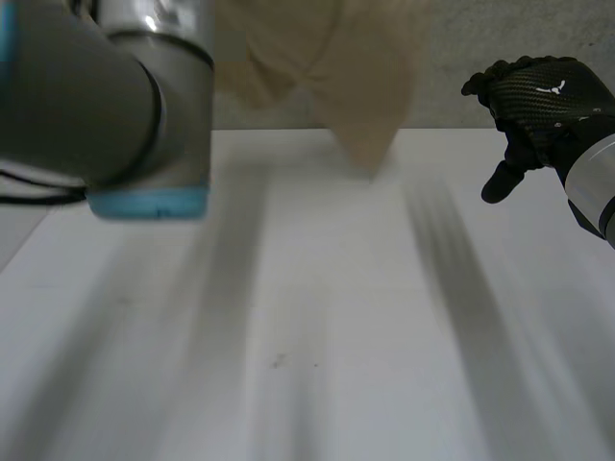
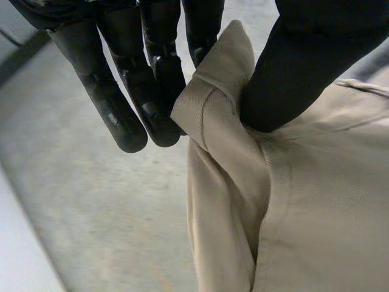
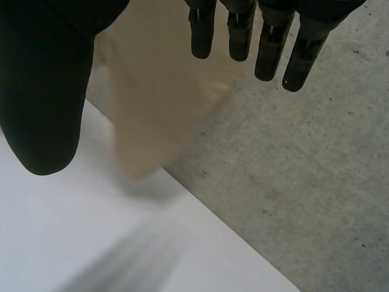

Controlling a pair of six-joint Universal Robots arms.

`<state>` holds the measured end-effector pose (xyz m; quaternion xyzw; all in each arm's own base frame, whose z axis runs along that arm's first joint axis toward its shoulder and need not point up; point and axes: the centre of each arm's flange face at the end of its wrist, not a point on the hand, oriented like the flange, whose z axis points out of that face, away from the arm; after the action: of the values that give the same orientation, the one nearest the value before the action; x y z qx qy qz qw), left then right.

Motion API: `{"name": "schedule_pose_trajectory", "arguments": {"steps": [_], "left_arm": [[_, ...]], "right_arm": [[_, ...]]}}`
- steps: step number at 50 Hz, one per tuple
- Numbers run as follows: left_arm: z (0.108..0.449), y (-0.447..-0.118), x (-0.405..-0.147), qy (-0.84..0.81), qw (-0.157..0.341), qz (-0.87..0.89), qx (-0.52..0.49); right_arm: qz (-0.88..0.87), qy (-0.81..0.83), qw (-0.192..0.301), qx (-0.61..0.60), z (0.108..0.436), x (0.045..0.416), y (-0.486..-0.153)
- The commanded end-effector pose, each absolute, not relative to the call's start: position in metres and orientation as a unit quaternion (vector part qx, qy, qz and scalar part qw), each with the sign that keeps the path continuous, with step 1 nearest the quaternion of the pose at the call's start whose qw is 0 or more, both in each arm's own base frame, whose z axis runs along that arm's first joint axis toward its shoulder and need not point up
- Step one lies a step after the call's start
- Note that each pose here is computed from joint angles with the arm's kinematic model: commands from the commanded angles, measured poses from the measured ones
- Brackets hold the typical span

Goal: Fold the shorts.

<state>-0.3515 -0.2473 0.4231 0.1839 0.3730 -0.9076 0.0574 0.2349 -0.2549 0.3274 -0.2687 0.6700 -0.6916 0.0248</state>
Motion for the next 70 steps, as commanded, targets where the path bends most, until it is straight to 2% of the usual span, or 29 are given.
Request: {"name": "schedule_pose_trajectory", "arguments": {"steps": [1, 7, 8, 11, 12, 16, 19, 23, 28, 31, 33, 34, 35, 36, 39, 43, 48, 54, 64, 70], "left_arm": [[0.324, -0.212, -0.373, 0.458, 0.014, -0.841, 0.288], [0.258, -0.175, -0.375, 0.523, -0.048, -0.783, 0.334], [0.237, -0.161, -0.376, 0.545, -0.070, -0.761, 0.345], [0.208, -0.132, -0.379, 0.573, -0.111, -0.726, 0.365], [0.193, -0.112, -0.383, 0.584, -0.138, -0.704, 0.379], [0.181, -0.075, -0.385, 0.591, -0.174, -0.677, 0.402], [0.190, -0.073, -0.383, 0.591, -0.173, -0.681, 0.397], [0.224, -0.092, -0.372, 0.587, -0.155, -0.712, 0.353], [0.258, -0.153, -0.344, 0.593, -0.101, -0.750, 0.277], [0.267, -0.173, -0.330, 0.593, -0.080, -0.760, 0.251], [0.270, -0.194, -0.315, 0.600, -0.054, -0.765, 0.229], [0.270, -0.194, -0.315, 0.600, -0.054, -0.765, 0.229], [0.268, -0.215, -0.299, 0.609, -0.027, -0.765, 0.210], [0.267, -0.222, -0.295, 0.612, -0.020, -0.764, 0.206], [0.262, -0.244, -0.279, 0.619, -0.002, -0.759, 0.202], [0.249, -0.262, -0.268, 0.632, -0.004, -0.742, 0.224], [0.224, -0.279, -0.258, 0.661, 0.005, -0.714, 0.232], [0.215, -0.287, -0.250, 0.674, 0.015, -0.704, 0.222], [0.210, -0.286, -0.246, 0.681, 0.016, -0.698, 0.221], [0.210, -0.285, -0.246, 0.682, 0.016, -0.698, 0.220]], "right_arm": [[-0.692, 0.670, 0.026, -0.269, 0.328, 0.235, -0.255], [-0.690, 0.671, 0.025, -0.269, 0.326, 0.235, -0.255], [-0.690, 0.671, 0.025, -0.269, 0.326, 0.236, -0.255], [-0.689, 0.673, 0.025, -0.269, 0.325, 0.236, -0.256], [-0.689, 0.673, 0.025, -0.269, 0.324, 0.236, -0.257], [-0.688, 0.673, 0.024, -0.269, 0.324, 0.236, -0.257], [-0.686, 0.675, 0.023, -0.269, 0.323, 0.235, -0.257], [-0.685, 0.677, 0.025, -0.269, 0.322, 0.236, -0.257], [-0.679, 0.682, 0.028, -0.271, 0.318, 0.238, -0.256], [-0.664, 0.695, 0.028, -0.275, 0.310, 0.239, -0.256], [-0.660, 0.698, 0.028, -0.276, 0.309, 0.239, -0.255], [-0.647, 0.709, 0.030, -0.280, 0.304, 0.238, -0.251], [-0.642, 0.712, 0.035, -0.282, 0.302, 0.239, -0.249], [-0.638, 0.715, 0.039, -0.284, 0.300, 0.241, -0.246], [-0.621, 0.719, 0.063, -0.307, 0.291, 0.255, -0.228], [-0.594, 0.721, 0.096, -0.343, 0.274, 0.277, -0.199], [-0.547, 0.750, 0.140, -0.345, 0.244, 0.293, -0.181], [-0.516, 0.774, 0.194, -0.312, 0.208, 0.310, -0.173], [-0.500, 0.757, 0.236, -0.349, 0.169, 0.342, -0.141], [-0.498, 0.746, 0.244, -0.367, 0.151, 0.355, -0.125]]}}
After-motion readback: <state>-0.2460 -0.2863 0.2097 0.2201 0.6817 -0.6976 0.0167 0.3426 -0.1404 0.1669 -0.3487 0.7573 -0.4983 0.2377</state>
